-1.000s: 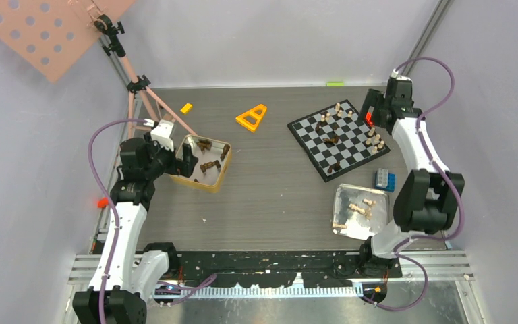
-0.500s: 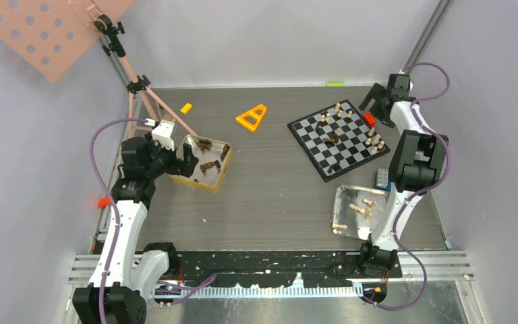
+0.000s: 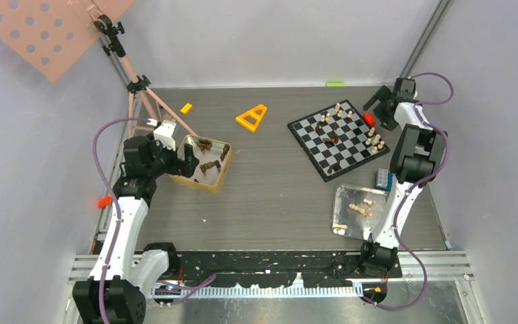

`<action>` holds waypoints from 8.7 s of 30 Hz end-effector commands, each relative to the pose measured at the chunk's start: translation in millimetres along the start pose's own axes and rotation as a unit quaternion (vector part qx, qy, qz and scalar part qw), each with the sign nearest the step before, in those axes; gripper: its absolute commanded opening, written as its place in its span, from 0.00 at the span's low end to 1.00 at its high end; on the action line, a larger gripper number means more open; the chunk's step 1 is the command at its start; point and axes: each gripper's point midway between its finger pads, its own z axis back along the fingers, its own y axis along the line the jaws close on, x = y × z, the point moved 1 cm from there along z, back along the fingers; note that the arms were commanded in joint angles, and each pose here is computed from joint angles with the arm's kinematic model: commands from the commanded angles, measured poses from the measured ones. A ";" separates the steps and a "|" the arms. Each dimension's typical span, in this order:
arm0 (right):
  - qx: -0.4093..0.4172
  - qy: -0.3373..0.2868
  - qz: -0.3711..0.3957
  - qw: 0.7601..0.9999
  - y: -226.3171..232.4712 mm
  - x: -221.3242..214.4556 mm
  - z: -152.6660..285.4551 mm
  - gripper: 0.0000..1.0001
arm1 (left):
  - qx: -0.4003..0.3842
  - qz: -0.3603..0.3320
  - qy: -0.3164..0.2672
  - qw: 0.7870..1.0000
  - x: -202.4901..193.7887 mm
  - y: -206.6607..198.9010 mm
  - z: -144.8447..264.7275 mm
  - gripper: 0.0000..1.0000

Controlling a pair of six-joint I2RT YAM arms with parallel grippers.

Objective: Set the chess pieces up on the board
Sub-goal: Move the chessboard to the center of the board, then adjust the chess piece on the chessboard, then pick up the chess piece from the chessboard.

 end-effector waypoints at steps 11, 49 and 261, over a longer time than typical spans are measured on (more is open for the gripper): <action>0.020 0.004 -0.023 1.000 13.3 -0.5 -16.1 0.96 | -0.005 -0.011 -0.003 1.000 1.5 0.1 -2.9 0.98; 0.157 0.104 0.116 0.975 94.9 -129.0 81.2 0.94 | -0.159 0.029 -0.005 0.987 38.7 -79.3 -59.2 0.98; 0.095 0.151 0.535 0.825 145.3 -226.6 124.4 0.07 | -0.160 -0.190 0.167 0.954 15.3 -137.3 -18.1 0.98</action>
